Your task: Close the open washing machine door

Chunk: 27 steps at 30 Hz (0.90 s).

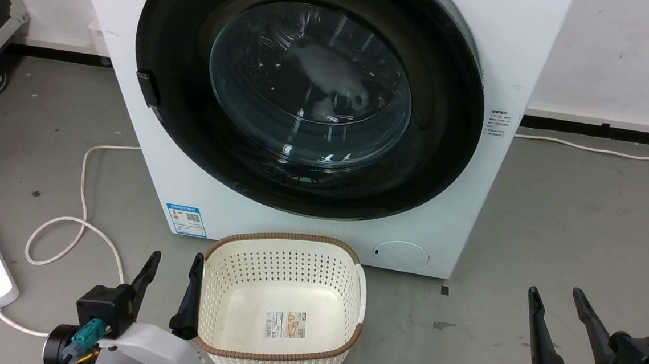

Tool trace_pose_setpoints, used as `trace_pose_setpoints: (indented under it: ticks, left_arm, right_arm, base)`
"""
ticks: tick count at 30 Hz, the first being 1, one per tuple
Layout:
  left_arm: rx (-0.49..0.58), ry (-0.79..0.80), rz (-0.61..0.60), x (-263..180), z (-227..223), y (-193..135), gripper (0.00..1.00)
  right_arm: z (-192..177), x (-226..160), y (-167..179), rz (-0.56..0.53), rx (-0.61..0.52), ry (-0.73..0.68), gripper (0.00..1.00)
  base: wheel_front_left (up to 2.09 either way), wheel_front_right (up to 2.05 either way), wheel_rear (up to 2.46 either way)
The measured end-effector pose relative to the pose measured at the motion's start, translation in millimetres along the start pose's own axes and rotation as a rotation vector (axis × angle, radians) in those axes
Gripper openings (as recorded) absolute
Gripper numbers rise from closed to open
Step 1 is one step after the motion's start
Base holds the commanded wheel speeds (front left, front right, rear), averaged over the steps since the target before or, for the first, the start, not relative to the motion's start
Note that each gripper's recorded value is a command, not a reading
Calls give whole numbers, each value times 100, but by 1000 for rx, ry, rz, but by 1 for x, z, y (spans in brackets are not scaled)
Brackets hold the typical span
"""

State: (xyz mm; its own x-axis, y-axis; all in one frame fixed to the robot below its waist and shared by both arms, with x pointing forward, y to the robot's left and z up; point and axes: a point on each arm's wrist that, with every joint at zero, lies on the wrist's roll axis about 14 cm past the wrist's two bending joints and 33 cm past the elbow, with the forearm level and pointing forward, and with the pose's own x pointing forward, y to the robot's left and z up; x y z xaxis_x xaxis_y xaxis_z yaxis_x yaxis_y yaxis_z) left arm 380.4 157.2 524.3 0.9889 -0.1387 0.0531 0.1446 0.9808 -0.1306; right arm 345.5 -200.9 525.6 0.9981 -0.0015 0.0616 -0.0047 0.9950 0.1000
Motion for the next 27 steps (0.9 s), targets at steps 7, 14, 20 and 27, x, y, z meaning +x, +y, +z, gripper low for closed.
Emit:
trace_pose_setpoints:
  ticks: [7, 14, 20, 27]
  left_arm:
    - [-3, -5, -12, 2, 4, -4, 100]
    - [-5, -7, -6, 2, 5, -2, 100]
    - [0, -3, -9, 2, 4, -1, 100]
    - [-1, -1, -12, 2, 3, -2, 0]
  right_arm:
    - [1, -2, 0, 0, 10, 0, 100]
    - [0, -1, 2, 4, 25, 3, 100]
    - [-3, -1, 3, 7, 35, 10, 100]
    - [-4, 0, 3, 7, 35, 12, 0]
  base:
    - [0, 0, 0]
    - [0, 0, 0]
    - [0, 0, 0]
    - [0, 0, 0]
